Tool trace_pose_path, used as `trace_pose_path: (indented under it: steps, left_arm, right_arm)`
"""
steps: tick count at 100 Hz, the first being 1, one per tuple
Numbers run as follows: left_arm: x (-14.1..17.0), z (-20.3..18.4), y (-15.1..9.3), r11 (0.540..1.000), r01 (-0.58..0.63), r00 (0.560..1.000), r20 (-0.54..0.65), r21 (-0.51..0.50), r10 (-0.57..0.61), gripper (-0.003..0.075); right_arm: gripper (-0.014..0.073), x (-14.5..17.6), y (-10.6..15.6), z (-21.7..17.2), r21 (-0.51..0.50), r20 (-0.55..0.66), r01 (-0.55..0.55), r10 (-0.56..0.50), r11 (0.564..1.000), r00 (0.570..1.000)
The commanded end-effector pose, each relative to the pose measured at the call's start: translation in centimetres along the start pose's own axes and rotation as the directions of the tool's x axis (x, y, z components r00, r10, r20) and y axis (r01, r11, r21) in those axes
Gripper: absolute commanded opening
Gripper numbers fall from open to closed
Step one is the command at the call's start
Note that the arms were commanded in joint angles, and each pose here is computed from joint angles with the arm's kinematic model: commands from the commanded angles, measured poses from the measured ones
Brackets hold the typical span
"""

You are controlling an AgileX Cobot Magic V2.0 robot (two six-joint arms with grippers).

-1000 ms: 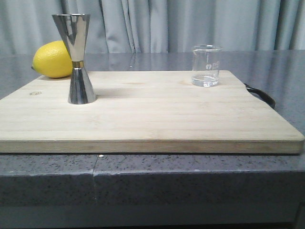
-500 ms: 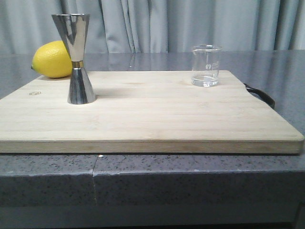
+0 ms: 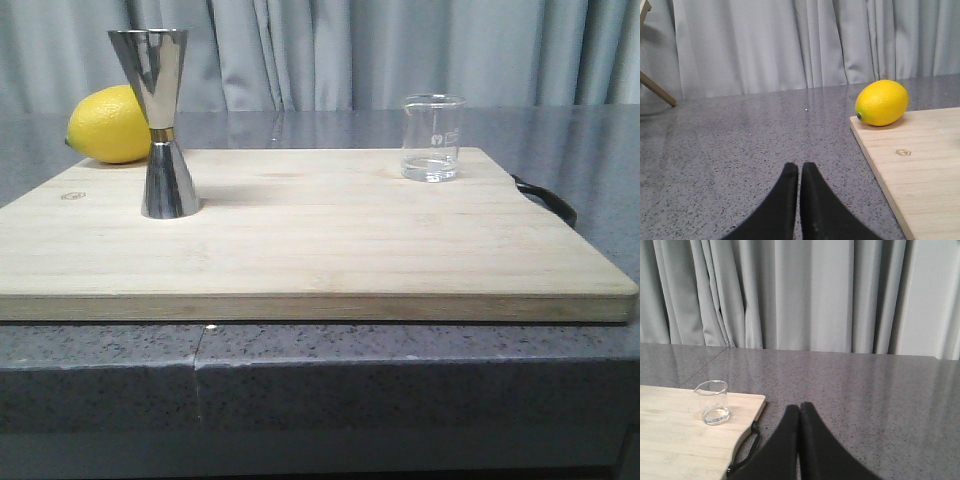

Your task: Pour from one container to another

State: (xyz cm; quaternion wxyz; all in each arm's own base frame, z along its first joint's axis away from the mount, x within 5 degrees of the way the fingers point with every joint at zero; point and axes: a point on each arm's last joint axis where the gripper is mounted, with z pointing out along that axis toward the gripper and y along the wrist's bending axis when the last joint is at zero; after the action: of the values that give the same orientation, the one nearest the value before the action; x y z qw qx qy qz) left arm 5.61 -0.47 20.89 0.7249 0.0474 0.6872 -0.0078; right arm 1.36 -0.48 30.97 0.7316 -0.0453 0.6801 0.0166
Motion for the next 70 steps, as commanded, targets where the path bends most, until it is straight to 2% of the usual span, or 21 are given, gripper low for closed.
trace_pose_path:
  steps: [1, 42, 55, 70]
  left_arm:
    - [0.5, -0.1, 0.1, 1.0, 0.019, 0.998, 0.058, -0.016, -0.018, -0.0019]
    - [0.5, -0.1, 0.1, 1.0, 0.019, 0.998, 0.058, -0.016, -0.018, -0.0019]
    - [0.5, -0.1, 0.1, 1.0, 0.019, 0.998, 0.058, -0.016, -0.018, -0.0019]
    - [0.5, -0.1, 0.1, 1.0, 0.019, 0.998, 0.058, -0.016, -0.018, -0.0019]
  right_arm:
    - [-0.0071, -1.3, 0.0, -0.5, 0.002, 0.103, 0.011, -0.011, 1.0, 0.995]
    - [-0.0071, -0.9, 0.0, -0.2, -0.002, 0.107, 0.013, -0.013, 1.0, 0.994]
    - [-0.0071, 1.8, 0.5, 1.1, -0.034, 0.078, -0.023, 0.026, 0.999, 0.997]
    - [-0.0071, 5.4, 1.1, 2.6, -0.07, 0.111, -0.101, 0.108, 0.992, 0.988]
